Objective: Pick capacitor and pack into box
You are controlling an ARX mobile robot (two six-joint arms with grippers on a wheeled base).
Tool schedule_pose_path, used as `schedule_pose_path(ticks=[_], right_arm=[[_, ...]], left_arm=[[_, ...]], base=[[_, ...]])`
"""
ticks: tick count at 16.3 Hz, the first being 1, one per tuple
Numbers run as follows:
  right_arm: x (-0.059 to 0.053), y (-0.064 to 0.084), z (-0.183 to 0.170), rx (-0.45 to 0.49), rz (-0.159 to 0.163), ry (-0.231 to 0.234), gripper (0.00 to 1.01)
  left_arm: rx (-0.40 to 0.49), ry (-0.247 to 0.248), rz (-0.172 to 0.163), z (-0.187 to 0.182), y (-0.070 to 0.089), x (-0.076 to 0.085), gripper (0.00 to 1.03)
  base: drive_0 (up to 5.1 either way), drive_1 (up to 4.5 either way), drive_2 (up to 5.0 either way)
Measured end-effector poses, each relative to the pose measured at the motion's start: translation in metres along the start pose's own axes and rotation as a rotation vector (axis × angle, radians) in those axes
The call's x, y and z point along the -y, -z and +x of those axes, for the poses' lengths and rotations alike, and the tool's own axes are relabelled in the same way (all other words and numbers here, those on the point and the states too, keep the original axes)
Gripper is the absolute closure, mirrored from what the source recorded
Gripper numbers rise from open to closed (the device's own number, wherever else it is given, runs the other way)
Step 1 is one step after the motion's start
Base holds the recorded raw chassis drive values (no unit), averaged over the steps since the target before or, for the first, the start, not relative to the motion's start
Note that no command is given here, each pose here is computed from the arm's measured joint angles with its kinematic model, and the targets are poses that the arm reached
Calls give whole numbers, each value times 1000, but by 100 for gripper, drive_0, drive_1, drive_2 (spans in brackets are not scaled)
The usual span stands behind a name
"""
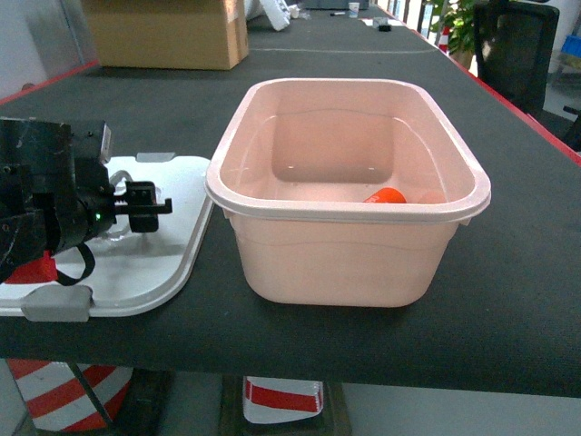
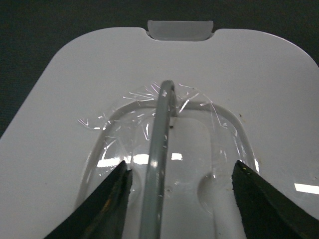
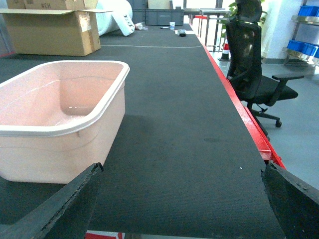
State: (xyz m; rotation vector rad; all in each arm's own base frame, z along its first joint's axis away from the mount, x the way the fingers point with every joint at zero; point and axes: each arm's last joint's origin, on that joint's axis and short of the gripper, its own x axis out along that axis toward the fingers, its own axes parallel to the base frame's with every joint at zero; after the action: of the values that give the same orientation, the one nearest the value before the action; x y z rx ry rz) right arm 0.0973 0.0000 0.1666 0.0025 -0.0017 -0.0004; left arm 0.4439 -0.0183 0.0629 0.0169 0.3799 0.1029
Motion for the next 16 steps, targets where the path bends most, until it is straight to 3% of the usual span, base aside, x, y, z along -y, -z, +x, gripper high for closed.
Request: schedule_pose_path(ticks=[5,7,9,10,11,14,16], right_arm=[[0,0,0,0,0,0,3],[0,0,0,0,0,0,3],[0,0,0,0,0,0,3],[0,0,0,0,0,0,3],[0,0,0,0,0,0,3],[0,0,0,0,0,0,3],[0,0,0,0,0,0,3]], left_arm=[[24,-18,-10,2,0,-3,98],[49,-7,-9,3,-2,-6,101],[18,-5,12,2,-3,-10,101],[24,0,17,-2,-14,-12,101],[59,-2,13,-11,-36,-13,101],[299,-15,-28,-58,-132,-15,101],[366,-26,-60,-89,-168,0,101]], base=[[0,0,0],[0,0,0],[0,0,0],[0,0,0],[0,0,0],[0,0,0],[0,0,0]])
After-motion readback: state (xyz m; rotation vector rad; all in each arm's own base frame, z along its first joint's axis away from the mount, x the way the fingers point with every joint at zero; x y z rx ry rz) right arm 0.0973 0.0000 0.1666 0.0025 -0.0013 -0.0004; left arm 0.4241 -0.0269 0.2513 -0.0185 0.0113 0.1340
